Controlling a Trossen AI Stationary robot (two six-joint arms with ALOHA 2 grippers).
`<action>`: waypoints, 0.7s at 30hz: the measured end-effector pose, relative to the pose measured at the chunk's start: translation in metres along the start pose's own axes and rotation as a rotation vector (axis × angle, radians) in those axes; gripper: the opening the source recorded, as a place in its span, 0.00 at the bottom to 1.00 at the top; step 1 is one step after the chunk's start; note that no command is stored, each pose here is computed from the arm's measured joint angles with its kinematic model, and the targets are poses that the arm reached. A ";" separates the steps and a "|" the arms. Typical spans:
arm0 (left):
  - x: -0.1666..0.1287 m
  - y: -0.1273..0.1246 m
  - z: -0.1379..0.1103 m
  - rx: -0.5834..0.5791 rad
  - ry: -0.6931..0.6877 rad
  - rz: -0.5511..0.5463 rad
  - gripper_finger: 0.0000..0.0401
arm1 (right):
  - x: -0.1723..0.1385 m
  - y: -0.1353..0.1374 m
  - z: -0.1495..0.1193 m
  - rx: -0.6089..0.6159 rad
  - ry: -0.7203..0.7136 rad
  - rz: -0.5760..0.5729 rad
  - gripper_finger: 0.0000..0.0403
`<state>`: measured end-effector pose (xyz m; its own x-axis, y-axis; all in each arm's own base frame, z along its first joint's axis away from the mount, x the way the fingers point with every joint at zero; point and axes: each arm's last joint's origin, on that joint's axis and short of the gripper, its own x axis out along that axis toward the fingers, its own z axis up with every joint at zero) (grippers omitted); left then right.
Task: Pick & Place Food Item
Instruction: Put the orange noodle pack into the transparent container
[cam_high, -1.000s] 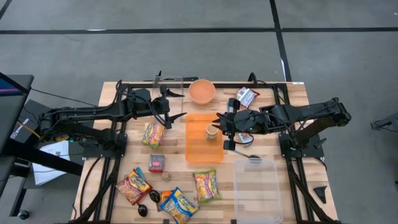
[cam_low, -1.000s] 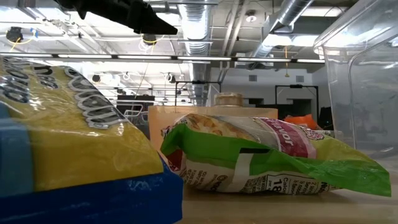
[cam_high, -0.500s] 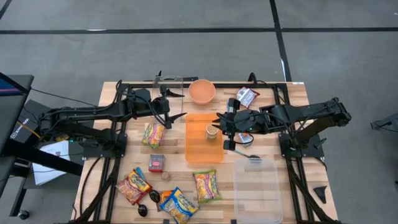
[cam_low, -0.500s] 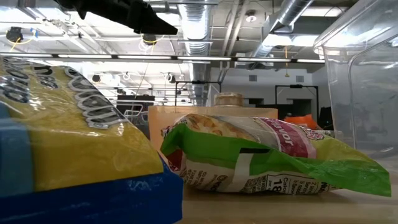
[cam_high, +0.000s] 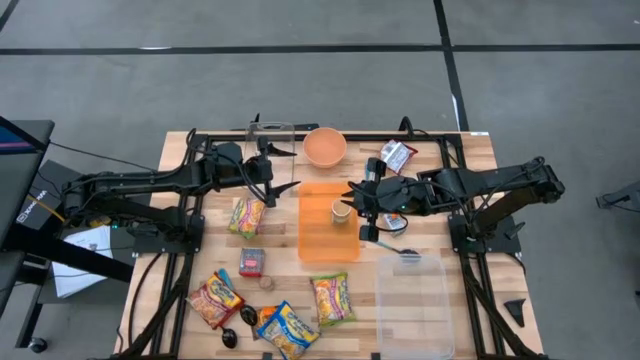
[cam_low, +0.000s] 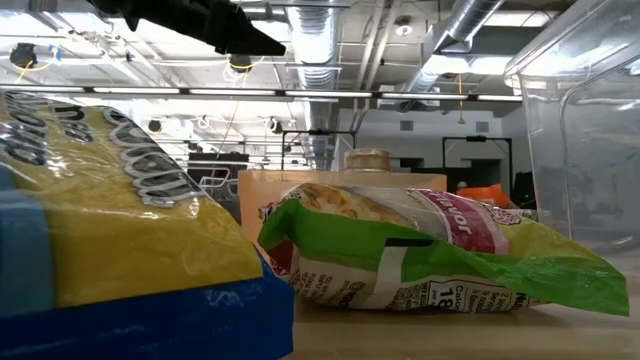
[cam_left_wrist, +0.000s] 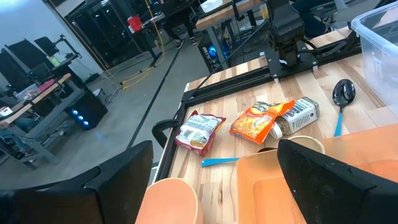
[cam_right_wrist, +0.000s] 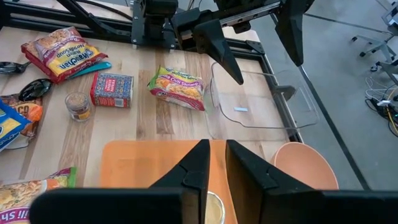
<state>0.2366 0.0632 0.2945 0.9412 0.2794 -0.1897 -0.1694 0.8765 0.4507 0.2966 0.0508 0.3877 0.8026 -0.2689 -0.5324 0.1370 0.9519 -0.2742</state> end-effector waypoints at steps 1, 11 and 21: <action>0.000 0.000 0.000 0.000 0.000 0.000 0.84 | 0.000 0.000 0.000 0.000 0.000 0.000 0.12; 0.000 0.000 0.000 -0.004 0.003 0.004 0.84 | 0.000 -0.027 -0.048 0.161 0.465 -0.220 0.12; 0.000 0.000 0.000 -0.004 0.002 0.003 0.84 | 0.007 -0.019 -0.040 0.205 0.399 -0.116 0.12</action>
<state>0.2366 0.0633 0.2944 0.9401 0.2827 -0.1904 -0.1732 0.8774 0.4475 0.2766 0.0247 0.3570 0.4942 -0.3727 -0.7854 0.3568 0.9108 -0.2077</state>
